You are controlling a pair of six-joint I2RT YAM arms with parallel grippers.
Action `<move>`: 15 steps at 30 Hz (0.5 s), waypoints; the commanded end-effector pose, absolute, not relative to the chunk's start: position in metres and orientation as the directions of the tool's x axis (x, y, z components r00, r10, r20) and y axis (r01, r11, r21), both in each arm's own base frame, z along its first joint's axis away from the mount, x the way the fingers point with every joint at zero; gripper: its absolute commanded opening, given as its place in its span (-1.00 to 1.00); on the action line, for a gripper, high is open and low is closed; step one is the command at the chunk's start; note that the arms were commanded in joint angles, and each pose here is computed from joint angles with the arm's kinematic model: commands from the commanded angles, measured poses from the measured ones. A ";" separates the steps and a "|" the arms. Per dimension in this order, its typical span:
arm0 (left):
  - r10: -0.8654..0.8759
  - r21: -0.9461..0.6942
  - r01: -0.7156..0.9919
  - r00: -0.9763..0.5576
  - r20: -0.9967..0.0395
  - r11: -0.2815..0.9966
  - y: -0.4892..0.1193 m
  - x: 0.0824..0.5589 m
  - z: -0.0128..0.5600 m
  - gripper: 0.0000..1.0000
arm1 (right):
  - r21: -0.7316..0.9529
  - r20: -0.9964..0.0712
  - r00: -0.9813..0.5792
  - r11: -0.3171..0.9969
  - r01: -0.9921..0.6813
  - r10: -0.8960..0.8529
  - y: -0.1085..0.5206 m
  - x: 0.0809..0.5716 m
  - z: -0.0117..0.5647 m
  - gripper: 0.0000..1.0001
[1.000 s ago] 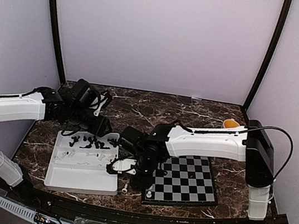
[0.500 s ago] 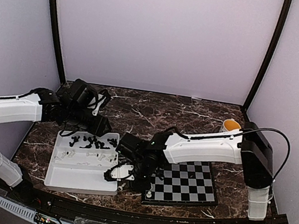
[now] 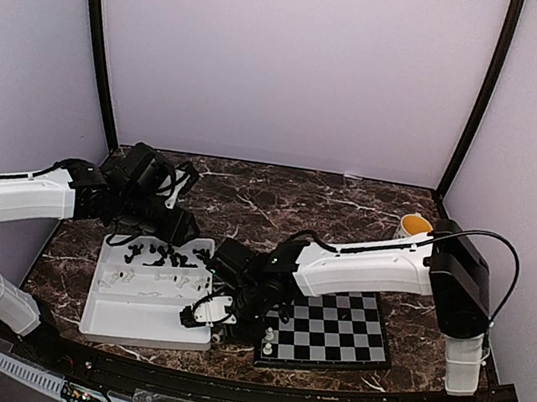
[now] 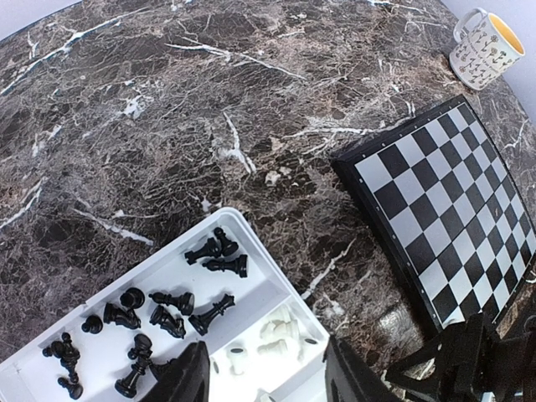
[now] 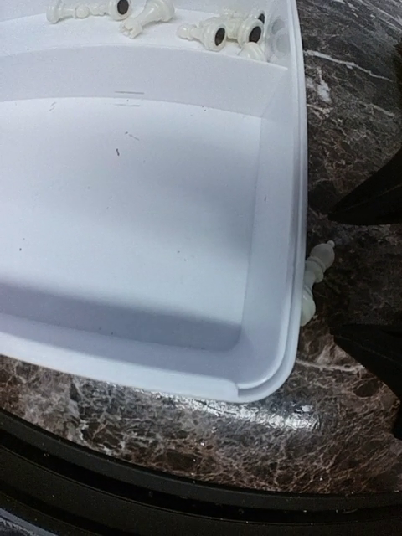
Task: Set up the chess pieces on the board
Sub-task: Pick up the bishop from the center of the board.
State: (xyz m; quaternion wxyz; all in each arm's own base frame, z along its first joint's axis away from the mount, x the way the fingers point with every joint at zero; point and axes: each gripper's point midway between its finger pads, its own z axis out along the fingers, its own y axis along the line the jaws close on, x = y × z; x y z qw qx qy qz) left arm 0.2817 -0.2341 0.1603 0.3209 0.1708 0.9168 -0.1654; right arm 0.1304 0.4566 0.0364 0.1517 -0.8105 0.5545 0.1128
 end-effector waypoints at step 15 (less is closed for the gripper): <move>0.190 -0.222 0.432 -0.725 -0.663 0.874 -0.235 0.278 0.168 -0.01 | -0.074 -0.403 0.422 -0.431 -0.899 -0.812 0.484 0.114 0.029 -0.13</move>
